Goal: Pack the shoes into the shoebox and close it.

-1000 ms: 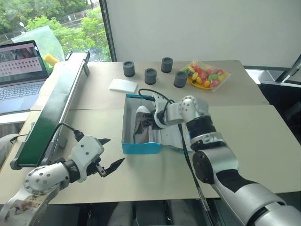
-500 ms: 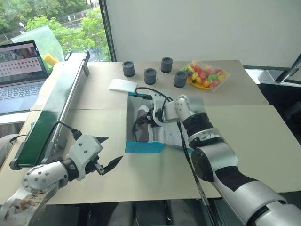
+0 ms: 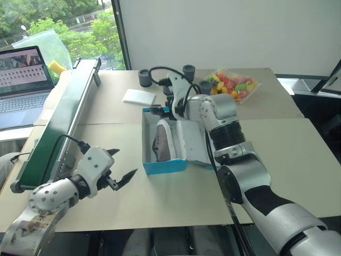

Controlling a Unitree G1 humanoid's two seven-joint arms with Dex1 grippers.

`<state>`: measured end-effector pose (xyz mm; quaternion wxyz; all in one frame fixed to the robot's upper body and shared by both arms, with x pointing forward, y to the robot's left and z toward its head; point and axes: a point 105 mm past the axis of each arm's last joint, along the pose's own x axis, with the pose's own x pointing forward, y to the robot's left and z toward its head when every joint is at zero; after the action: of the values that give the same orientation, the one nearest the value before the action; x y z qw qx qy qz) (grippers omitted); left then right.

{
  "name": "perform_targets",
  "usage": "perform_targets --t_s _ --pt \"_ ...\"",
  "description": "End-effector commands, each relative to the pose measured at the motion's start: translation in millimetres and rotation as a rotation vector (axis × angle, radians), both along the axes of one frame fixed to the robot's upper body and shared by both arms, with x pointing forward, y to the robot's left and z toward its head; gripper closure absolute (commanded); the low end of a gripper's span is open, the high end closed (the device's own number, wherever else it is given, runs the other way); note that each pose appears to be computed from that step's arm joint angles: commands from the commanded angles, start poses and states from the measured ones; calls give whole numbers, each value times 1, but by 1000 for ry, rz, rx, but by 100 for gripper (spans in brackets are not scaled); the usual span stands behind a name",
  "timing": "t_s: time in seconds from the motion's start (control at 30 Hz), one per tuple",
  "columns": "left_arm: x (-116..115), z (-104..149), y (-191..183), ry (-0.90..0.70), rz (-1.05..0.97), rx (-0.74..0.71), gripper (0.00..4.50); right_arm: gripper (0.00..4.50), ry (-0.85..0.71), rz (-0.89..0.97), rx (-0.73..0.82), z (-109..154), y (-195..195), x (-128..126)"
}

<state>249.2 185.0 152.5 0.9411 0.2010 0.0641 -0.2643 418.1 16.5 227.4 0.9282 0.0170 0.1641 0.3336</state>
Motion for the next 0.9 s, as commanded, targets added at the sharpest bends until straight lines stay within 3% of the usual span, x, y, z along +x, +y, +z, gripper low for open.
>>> perform_targets --t_s 0.03,0.17,0.33,0.47,0.53,0.9 --pt "19 26 58 -184 373 -41 5 9 -255 257 162 50 24 -34" --pt "18 33 100 -247 634 -149 5 9 -333 462 213 49 28 -71" --pt "2 24 130 -239 803 -190 5 9 -384 590 152 16 23 -102" --pt "-13 3 158 -181 891 -194 3 4 -382 544 -28 -33 23 -97" --pt "-16 0 162 -177 885 -166 3 4 -399 548 -63 -44 25 -99" --pt "-15 -8 167 -150 850 -149 3 4 -468 527 -47 -41 38 -104"
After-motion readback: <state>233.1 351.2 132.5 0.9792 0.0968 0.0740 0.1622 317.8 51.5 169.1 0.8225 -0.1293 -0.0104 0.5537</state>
